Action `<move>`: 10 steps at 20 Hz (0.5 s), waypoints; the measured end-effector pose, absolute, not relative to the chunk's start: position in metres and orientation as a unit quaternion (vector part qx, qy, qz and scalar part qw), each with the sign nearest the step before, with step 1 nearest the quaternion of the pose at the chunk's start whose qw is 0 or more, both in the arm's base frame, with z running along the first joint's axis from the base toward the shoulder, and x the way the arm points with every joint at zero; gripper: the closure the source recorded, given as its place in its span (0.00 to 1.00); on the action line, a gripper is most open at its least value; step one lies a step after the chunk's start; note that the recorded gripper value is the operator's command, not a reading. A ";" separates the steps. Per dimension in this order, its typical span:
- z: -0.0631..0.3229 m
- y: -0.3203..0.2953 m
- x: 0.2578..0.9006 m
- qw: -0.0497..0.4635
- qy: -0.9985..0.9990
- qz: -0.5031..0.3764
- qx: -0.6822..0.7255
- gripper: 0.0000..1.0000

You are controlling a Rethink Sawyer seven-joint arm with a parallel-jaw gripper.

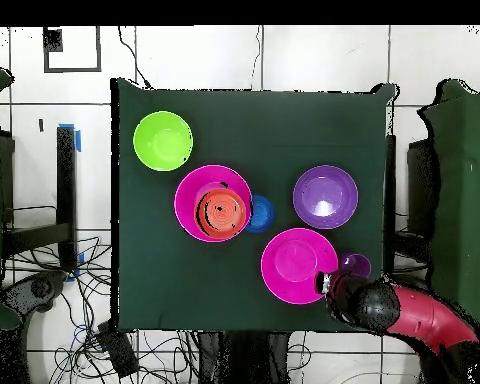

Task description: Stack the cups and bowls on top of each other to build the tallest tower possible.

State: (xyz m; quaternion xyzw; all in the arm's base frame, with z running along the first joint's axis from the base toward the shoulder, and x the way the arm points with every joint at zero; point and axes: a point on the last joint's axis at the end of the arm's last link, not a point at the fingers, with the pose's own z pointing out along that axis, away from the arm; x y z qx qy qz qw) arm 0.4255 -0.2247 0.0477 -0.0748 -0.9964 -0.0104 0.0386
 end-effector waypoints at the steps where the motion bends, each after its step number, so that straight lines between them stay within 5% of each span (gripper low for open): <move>1: 0.047 -0.225 0.424 0.039 -0.996 -0.010 -0.073 0.00; 10: 0.055 -0.245 0.438 0.022 -0.997 -0.011 -0.078 0.00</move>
